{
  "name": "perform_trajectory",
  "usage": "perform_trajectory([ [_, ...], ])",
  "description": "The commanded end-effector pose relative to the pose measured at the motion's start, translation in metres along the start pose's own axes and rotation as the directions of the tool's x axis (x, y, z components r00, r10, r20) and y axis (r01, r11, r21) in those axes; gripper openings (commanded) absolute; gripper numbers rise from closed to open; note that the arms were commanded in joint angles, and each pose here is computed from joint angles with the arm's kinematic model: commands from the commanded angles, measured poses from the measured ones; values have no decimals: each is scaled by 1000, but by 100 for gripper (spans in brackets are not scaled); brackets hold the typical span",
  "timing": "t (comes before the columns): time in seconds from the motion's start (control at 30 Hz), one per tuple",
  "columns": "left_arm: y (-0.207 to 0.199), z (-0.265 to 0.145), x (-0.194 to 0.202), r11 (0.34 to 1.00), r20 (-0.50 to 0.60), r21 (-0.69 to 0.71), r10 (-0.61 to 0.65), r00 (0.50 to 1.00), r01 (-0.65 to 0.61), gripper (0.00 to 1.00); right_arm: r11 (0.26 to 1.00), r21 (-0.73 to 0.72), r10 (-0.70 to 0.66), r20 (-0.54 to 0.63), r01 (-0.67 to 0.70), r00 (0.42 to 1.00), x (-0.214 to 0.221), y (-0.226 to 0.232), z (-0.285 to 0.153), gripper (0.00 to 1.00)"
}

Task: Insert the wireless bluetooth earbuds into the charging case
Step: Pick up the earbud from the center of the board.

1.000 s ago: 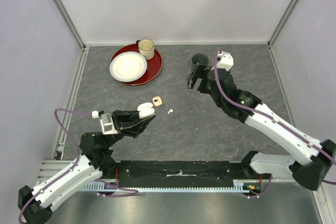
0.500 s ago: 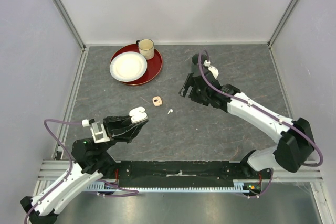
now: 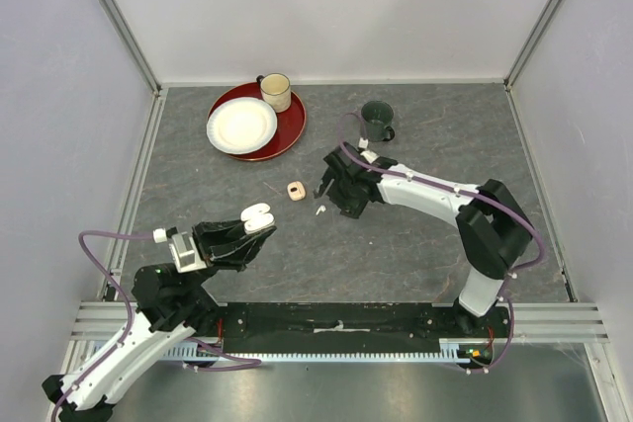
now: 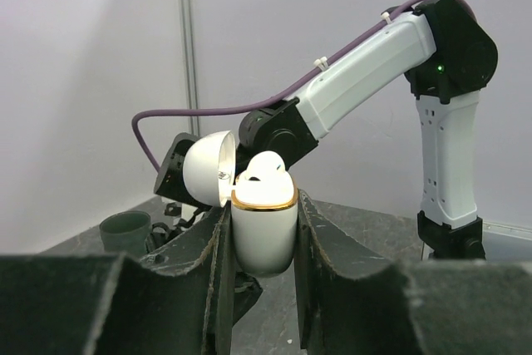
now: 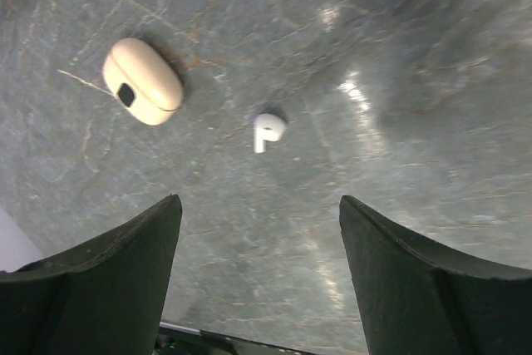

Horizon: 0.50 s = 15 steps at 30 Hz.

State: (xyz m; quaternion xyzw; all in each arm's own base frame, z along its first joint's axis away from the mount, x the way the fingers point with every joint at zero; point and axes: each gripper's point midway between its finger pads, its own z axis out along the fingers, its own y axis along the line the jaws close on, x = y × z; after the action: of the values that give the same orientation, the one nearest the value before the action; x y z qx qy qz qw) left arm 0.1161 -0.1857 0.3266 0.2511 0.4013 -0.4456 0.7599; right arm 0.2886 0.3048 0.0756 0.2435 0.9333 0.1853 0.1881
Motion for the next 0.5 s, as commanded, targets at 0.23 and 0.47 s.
perform_trajectory([
  [0.23, 10, -4, -13, 996, 31, -56, 66, 997, -65, 2, 973, 64, 223, -34, -220, 974, 12, 24, 17, 77],
  [0.47, 13, -4, -12, 995, 30, -67, 77, 997, -75, 2, 962, 100, 259, -32, -255, 965, 15, 21, 31, 65],
])
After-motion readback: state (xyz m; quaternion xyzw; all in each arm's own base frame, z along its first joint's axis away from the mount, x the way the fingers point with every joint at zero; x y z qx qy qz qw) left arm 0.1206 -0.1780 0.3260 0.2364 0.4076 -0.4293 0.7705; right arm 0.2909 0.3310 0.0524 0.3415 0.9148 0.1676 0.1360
